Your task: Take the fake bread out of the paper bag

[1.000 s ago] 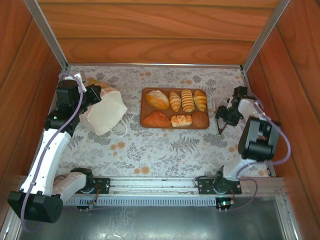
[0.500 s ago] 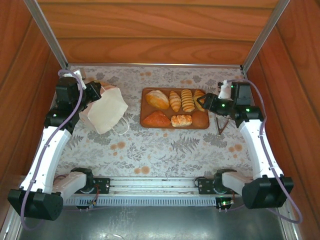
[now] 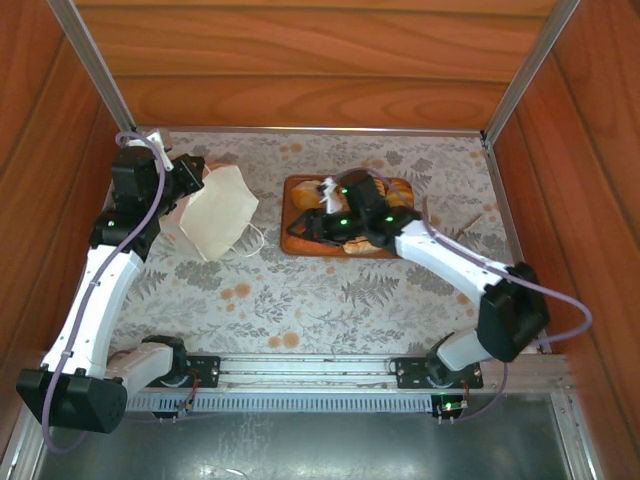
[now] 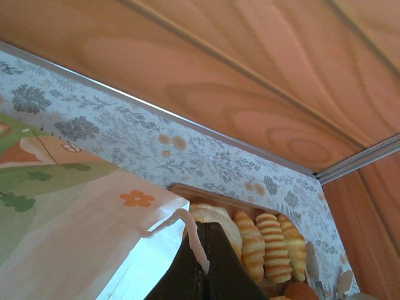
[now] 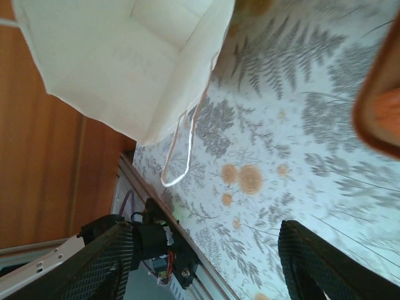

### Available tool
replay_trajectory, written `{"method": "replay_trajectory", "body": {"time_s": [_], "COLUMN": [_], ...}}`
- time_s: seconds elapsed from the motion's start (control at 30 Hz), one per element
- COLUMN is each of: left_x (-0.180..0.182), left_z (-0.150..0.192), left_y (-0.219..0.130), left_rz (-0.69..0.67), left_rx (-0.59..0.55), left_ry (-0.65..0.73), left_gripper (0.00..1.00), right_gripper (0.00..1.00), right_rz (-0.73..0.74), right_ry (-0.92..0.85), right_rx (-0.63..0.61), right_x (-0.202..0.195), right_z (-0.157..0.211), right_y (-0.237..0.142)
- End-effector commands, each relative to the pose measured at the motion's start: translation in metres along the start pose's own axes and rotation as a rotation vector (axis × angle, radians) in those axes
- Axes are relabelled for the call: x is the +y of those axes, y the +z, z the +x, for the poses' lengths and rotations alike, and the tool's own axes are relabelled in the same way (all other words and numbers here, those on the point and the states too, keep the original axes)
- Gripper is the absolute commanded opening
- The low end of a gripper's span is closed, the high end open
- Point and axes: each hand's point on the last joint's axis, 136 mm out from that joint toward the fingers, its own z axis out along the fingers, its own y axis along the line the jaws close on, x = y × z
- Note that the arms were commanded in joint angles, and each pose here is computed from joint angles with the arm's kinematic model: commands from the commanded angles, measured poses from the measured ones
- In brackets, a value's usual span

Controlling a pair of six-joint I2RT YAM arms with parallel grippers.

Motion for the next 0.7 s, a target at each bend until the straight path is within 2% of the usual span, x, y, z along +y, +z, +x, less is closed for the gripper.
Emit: {"method": "replay_trajectory", "body": {"time_s": [0.0,0.13,0.4,0.57,0.67], "left_x": [-0.014,-0.015,-0.016,-0.016,-0.016], "left_z": [-0.016,-0.016,-0.019,-0.022,-0.025], "left_y": [-0.005,-0.007,-0.008,-0.010,-0.006], "left_rz": [0.047,0.051,0.054,0.045,0.048], "left_rx": [-0.043,-0.045,-0.056,-0.071,-0.065], "left_ry": [-0.002,0.000,0.006,0.015,0.019], "left_gripper": [0.00,0.00,0.00,0.00,0.00], "right_gripper": [0.67,0.66,0.51,0.16,0.09], "right_rz": [-0.062,-0.095,-0.039,-0.044,-0.017], "right_ry": [0.004,0.029,0.046,0.001,-0.049], "right_rx": [-0.045,-0.007,0.062,0.043,0.010], "right_x": [0.026,0.025,0.017,0.028,0.039], "right_z": [-0.018,-0.017,-0.009,-0.016,-0.030], "right_y": [0.024,0.057,0.084,0.076,0.065]}}
